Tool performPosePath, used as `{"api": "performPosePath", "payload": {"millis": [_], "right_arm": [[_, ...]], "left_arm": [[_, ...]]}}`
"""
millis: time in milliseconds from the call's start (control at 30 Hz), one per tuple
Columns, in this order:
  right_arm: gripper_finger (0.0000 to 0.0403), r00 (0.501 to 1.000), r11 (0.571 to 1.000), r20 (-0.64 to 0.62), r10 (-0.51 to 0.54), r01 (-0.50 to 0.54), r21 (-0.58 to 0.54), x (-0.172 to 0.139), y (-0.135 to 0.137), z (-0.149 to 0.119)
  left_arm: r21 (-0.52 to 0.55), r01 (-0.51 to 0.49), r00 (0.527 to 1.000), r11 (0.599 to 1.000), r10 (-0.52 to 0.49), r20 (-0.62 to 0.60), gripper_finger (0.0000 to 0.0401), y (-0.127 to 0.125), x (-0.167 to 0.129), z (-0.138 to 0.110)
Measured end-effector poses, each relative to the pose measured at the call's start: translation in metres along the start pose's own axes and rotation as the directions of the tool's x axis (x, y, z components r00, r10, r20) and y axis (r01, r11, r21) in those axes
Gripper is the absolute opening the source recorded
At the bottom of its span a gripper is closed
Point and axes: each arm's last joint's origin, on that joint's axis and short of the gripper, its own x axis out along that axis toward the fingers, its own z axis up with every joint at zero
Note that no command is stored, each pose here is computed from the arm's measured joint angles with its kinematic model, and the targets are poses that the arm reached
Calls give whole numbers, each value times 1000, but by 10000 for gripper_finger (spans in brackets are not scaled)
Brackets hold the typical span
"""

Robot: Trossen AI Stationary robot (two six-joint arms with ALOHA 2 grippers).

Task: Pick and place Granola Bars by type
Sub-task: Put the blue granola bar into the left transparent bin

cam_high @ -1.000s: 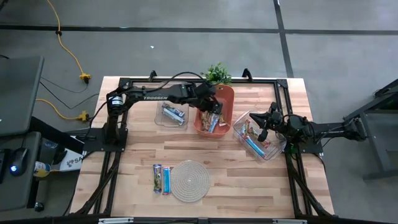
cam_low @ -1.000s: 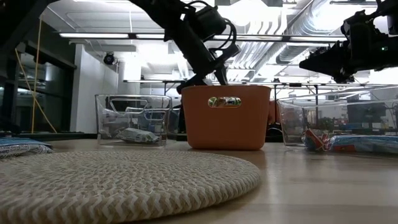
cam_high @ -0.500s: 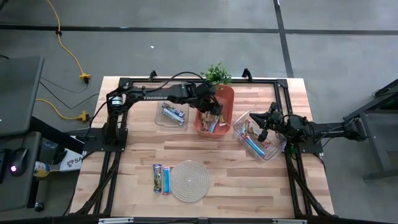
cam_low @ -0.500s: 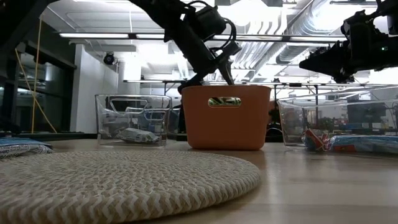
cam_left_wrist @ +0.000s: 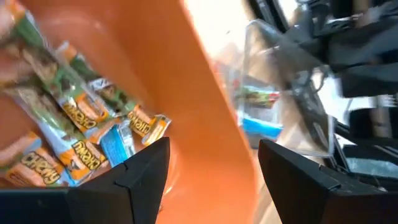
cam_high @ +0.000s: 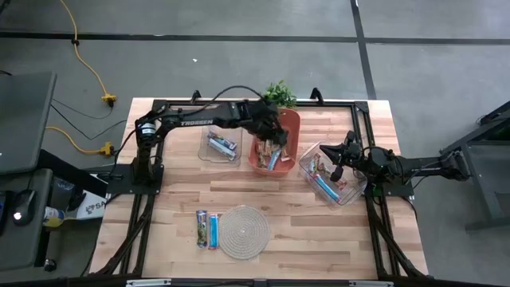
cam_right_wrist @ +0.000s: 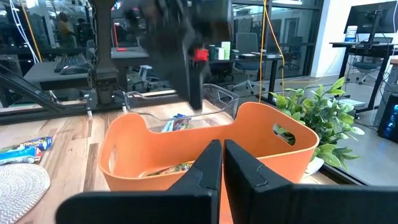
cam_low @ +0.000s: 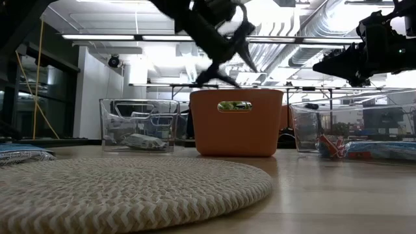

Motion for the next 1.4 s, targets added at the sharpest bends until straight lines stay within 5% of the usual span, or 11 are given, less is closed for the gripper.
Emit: {"api": "performPosePath", "payload": {"millis": [367,600,967,1233,1400], "right_arm": [[0,1000,1000,0,0,0,0,0,0,0],[0,1000,1000,0,0,0,0,0,0,0],[0,1000,1000,0,0,0,0,0,0,0],[0,1000,1000,0,0,0,0,0,0,0],[0,1000,1000,0,0,0,0,0,0,0]], "left_arm": [[187,-108,981,976,75,177,243,-68,-106,35],[209,-175,954,962,113,278,243,-91,-169,19],[128,-463,876,877,431,216,243,-100,-225,-70],[113,-399,903,910,368,220,243,-131,-222,-136],[6,-419,894,908,411,180,243,-132,-202,-178]]}}
